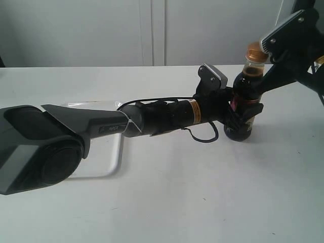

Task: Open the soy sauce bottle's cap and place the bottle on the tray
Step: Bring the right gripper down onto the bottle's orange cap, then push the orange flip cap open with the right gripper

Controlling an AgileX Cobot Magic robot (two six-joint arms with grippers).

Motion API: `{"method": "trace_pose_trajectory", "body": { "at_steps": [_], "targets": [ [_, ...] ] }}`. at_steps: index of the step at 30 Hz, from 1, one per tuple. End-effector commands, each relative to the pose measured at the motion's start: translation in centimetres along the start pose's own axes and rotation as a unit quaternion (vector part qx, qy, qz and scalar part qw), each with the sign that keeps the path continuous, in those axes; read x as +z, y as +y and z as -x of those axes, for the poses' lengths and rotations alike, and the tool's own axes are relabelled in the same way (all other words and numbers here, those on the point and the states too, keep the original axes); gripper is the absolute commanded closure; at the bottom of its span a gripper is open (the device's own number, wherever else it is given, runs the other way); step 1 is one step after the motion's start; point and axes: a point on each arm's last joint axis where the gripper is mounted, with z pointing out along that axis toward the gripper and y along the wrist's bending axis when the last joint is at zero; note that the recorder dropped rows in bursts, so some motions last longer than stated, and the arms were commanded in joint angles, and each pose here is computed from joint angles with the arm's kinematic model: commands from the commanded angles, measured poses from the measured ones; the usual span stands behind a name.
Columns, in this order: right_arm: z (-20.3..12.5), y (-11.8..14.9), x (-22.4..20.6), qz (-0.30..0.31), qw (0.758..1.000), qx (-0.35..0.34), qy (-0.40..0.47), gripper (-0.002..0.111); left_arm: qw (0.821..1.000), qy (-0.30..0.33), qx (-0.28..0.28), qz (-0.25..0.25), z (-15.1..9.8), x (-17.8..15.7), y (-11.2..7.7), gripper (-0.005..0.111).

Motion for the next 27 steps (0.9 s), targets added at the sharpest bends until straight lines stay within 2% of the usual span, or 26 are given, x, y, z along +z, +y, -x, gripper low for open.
{"method": "trace_pose_trajectory", "body": {
  "at_steps": [1, 7, 13, 22, 27],
  "targets": [
    [0.3, 0.0, 0.1, -0.001, 1.000, -0.003, -0.007, 0.108, 1.000, 0.030, 0.003, -0.003, -0.9, 0.2, -0.6, 0.107],
    [0.6, -0.2, 0.0, -0.004, 1.000, 0.010, -0.011, 0.108, 0.999, 0.032, 0.003, -0.001, -0.9, 0.2, -0.6, 0.107],
    [-0.1, -0.1, 0.0, 0.009, 0.999, -0.014, 0.039, 0.108, 0.999, 0.034, 0.003, 0.001, -1.0, 0.2, -0.5, 0.107],
    [1.3, -1.0, -1.1, -0.012, 1.000, 0.012, 0.007, 0.108, 0.999, 0.034, 0.003, 0.001, -1.0, 0.2, -0.5, 0.107],
    [1.0, -0.8, -1.0, -0.004, 1.000, 0.017, 0.021, 0.108, 0.999, 0.034, 0.003, 0.001, -1.0, 0.2, -0.5, 0.107]
  ]
}}
